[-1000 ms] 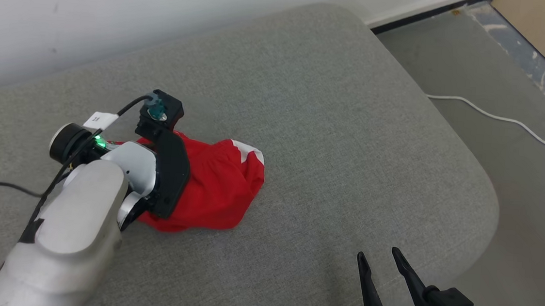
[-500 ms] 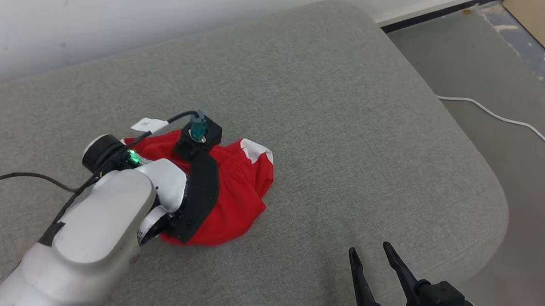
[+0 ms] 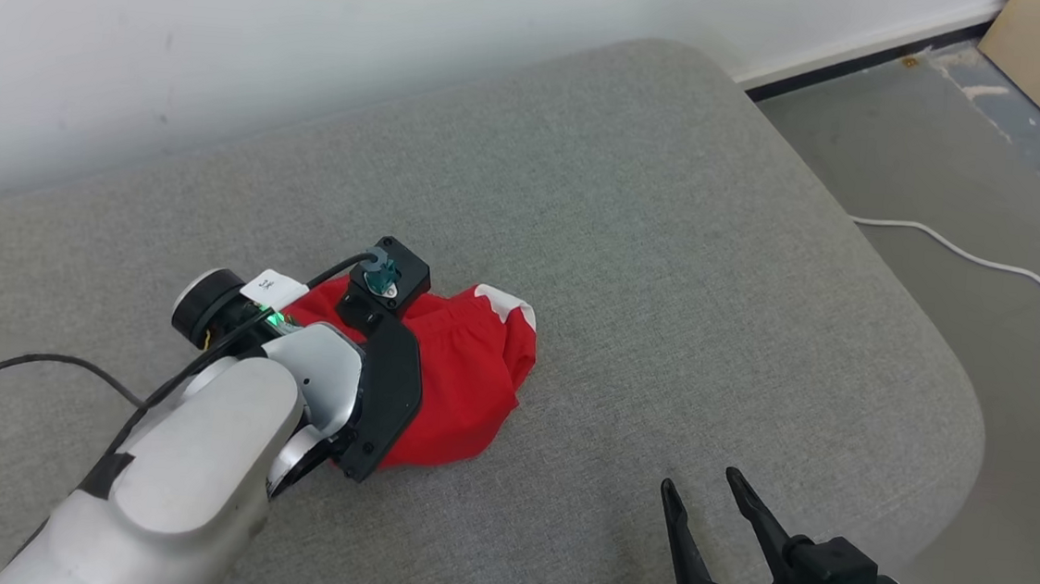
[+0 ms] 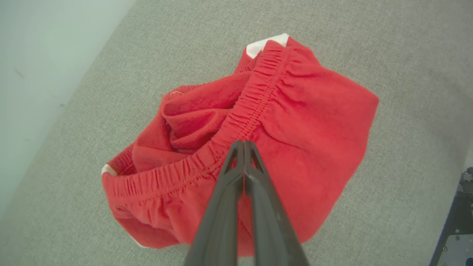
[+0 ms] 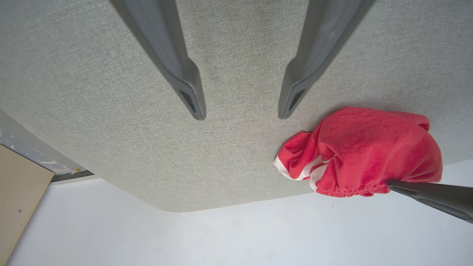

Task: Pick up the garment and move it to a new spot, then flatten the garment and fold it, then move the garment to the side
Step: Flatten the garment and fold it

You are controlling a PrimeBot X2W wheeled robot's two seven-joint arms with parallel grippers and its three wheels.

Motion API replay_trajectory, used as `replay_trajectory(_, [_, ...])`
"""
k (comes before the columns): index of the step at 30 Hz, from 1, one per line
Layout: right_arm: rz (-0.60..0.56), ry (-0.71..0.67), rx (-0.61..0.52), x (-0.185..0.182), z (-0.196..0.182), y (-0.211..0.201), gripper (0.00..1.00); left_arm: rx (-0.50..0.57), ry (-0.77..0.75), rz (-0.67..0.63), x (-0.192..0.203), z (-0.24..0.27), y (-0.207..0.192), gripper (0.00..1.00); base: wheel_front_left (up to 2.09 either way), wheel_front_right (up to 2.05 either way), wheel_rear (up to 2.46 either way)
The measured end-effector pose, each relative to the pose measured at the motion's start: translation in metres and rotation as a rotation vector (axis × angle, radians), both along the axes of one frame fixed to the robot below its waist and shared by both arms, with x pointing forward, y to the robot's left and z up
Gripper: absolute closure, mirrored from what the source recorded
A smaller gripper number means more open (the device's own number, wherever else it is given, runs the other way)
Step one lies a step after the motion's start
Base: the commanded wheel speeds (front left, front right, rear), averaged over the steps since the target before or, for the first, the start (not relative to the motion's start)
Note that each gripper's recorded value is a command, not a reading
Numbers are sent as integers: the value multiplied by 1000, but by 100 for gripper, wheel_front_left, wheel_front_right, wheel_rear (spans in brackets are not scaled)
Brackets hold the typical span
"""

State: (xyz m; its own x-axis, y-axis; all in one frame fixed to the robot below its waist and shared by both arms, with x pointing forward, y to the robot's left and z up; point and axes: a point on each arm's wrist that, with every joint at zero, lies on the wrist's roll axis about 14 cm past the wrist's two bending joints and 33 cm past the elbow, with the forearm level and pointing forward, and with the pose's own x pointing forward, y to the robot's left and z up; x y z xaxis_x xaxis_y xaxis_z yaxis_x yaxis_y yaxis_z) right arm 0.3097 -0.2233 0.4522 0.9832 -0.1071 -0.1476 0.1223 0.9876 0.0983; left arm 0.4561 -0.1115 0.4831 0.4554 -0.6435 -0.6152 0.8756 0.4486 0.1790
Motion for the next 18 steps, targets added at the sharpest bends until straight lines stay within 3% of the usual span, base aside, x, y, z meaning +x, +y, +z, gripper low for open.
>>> replay_trajectory(13, [14, -20, 4, -3, 7, 5, 0, -42, -26, 13, -3, 13, -3, 100, 0, 0, 0])
replay_trajectory(18, [10, -16, 4, -3, 6, 4, 0, -203, -153, 15, 13, 58, -18, 100, 0, 0, 0])
